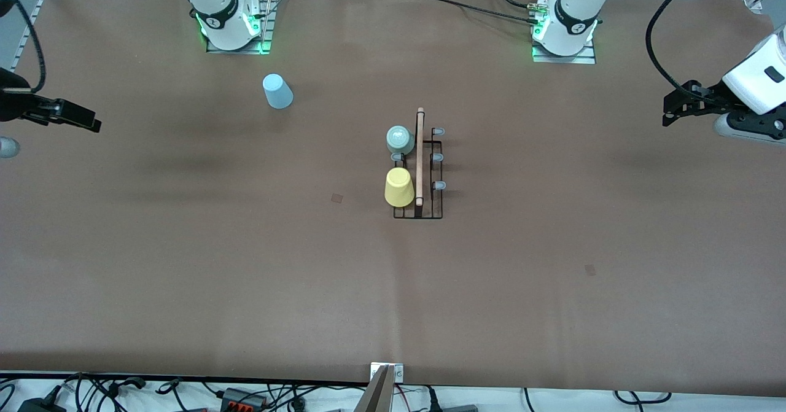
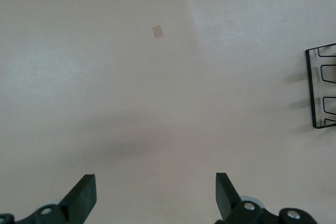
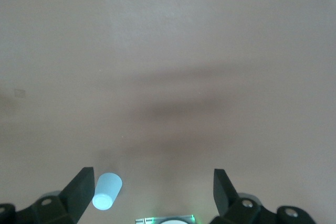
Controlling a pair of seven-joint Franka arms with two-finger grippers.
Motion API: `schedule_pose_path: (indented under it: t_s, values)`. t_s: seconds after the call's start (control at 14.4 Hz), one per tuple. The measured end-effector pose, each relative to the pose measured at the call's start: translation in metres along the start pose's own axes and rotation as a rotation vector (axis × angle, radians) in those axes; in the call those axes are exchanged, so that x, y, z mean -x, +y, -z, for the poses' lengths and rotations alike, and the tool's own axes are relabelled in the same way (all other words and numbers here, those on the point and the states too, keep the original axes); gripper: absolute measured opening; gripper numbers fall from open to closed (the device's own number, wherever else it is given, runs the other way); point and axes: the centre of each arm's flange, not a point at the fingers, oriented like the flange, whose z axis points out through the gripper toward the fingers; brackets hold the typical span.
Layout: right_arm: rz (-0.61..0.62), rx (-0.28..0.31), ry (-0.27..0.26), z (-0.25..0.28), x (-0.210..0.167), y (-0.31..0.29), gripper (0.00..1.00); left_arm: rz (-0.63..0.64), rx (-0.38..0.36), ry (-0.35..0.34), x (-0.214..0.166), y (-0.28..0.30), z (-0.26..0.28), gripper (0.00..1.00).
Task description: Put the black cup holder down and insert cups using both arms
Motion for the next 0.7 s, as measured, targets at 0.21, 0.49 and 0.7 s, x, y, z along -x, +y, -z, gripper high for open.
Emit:
schedule_pose_path:
  t_s: [0.21,0.49,0.7]
  values:
    - [0.015,-0.001,0.054,0.0,0.007,0.001,1.0,0.0,0.0,0.0,0.0,0.0,0.0,1.0]
    - [0.053,-0.001,0.078,0.005,0.011,0.007,1.0,0.0,0.0,-0.001,0.0,0.0,0.0,1.0]
    - [0.057,-0.001,0.078,0.005,0.011,0.004,1.0,0.0,0.0,-0.001,0.0,0.0,-0.001,1.0]
